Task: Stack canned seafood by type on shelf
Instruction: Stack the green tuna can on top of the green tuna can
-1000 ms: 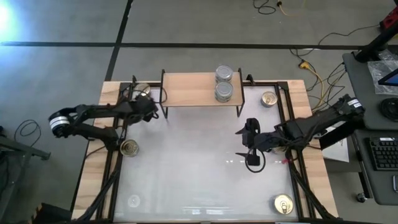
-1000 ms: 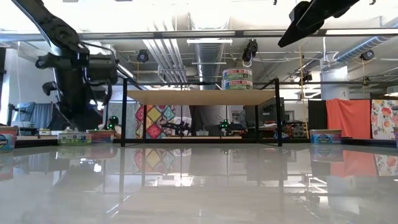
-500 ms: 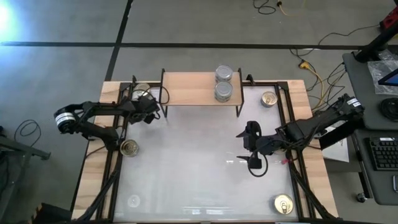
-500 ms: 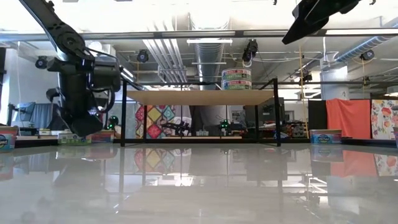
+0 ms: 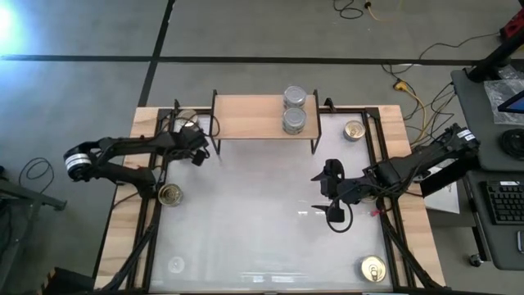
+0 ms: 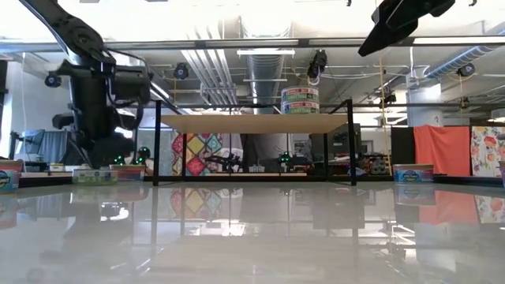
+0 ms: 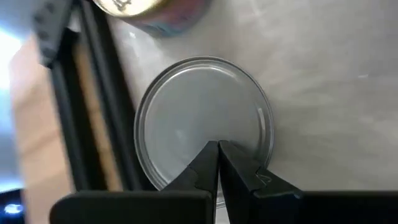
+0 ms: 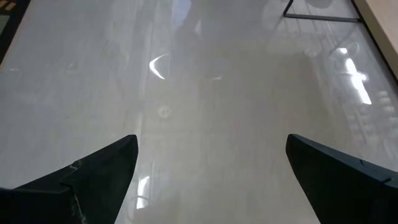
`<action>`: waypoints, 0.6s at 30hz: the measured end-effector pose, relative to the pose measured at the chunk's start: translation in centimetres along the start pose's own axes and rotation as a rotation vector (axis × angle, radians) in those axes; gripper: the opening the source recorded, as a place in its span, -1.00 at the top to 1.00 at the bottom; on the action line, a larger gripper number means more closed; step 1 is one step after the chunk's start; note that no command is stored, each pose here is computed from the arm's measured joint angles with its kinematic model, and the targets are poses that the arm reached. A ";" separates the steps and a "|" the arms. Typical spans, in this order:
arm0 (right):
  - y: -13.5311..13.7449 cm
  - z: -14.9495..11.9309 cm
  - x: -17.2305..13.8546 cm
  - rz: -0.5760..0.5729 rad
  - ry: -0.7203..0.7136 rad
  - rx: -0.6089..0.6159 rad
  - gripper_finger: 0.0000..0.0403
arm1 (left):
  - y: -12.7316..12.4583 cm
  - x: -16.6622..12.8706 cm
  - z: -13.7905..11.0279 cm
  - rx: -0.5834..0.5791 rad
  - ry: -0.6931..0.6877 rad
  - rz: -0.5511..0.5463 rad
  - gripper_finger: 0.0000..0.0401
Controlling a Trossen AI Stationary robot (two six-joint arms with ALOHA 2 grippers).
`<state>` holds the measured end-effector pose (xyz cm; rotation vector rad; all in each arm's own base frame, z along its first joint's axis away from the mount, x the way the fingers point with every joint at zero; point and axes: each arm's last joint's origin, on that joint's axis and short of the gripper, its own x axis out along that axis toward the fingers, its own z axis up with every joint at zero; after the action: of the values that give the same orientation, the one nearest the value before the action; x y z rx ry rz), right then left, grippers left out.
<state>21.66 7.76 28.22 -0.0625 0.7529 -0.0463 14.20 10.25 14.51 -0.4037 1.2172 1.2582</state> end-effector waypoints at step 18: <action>0.0 0.1 0.0 0.000 -0.003 0.000 -0.99 | -5.9 -6.6 -6.0 0.127 0.019 -0.556 1.00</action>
<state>21.68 7.76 28.29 -0.0621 0.7496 -0.0459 17.57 0.22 15.74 -0.6113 1.0923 0.6978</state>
